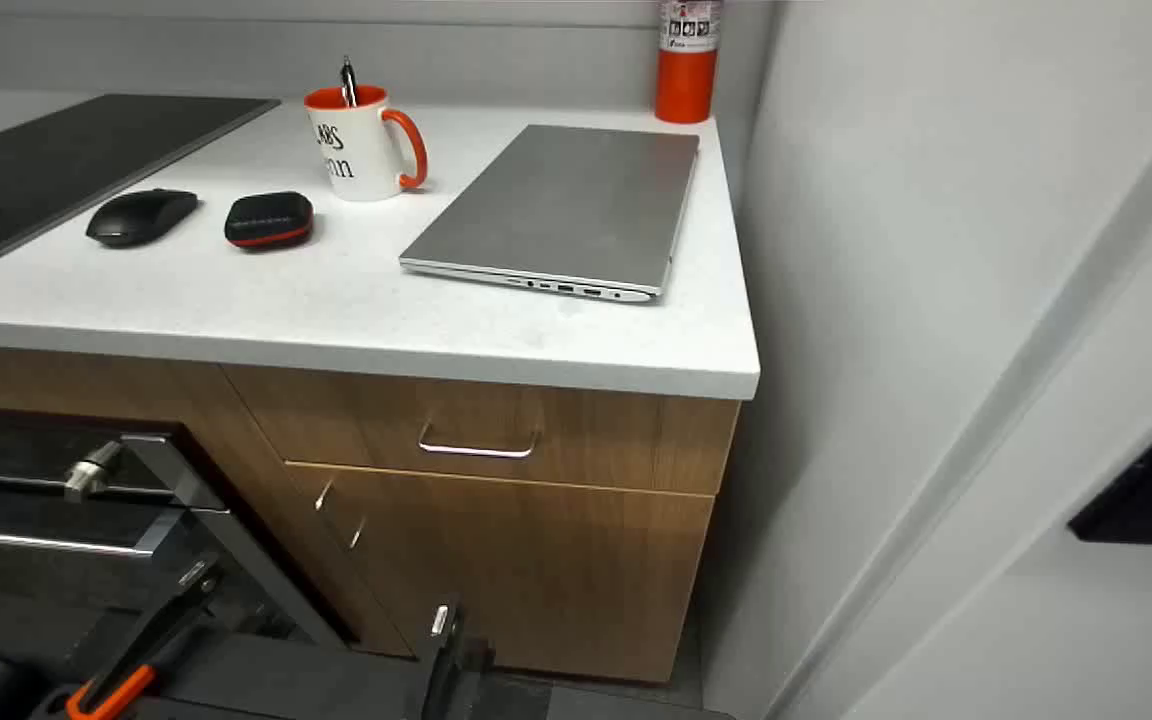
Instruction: Remove the pen from the mug.
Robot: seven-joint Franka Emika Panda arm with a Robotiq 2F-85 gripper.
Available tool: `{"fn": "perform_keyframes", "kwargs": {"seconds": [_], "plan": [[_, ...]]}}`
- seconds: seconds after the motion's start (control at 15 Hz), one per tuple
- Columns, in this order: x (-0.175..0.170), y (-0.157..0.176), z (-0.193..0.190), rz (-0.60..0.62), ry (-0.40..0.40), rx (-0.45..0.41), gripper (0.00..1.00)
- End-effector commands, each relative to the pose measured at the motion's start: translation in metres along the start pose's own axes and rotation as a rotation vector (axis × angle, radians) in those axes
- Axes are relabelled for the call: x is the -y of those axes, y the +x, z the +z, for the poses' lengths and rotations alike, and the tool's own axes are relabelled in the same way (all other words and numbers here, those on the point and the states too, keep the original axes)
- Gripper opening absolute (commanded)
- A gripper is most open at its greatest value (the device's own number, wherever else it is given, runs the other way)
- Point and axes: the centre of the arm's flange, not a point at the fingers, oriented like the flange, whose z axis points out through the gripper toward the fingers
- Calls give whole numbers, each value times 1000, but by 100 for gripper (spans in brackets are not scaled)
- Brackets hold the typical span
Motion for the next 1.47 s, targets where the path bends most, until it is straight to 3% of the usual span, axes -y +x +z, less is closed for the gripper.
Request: {"fn": "perform_keyframes", "kwargs": {"seconds": [0.0,0.33,0.67,0.93,1.4], "plan": [[0,0,0,0,0,0,100],[-9,12,4,7,37,-40,100],[-43,65,23,130,171,-256,100],[-55,109,36,163,207,-401,100],[-51,113,44,149,210,-379,100]]}}
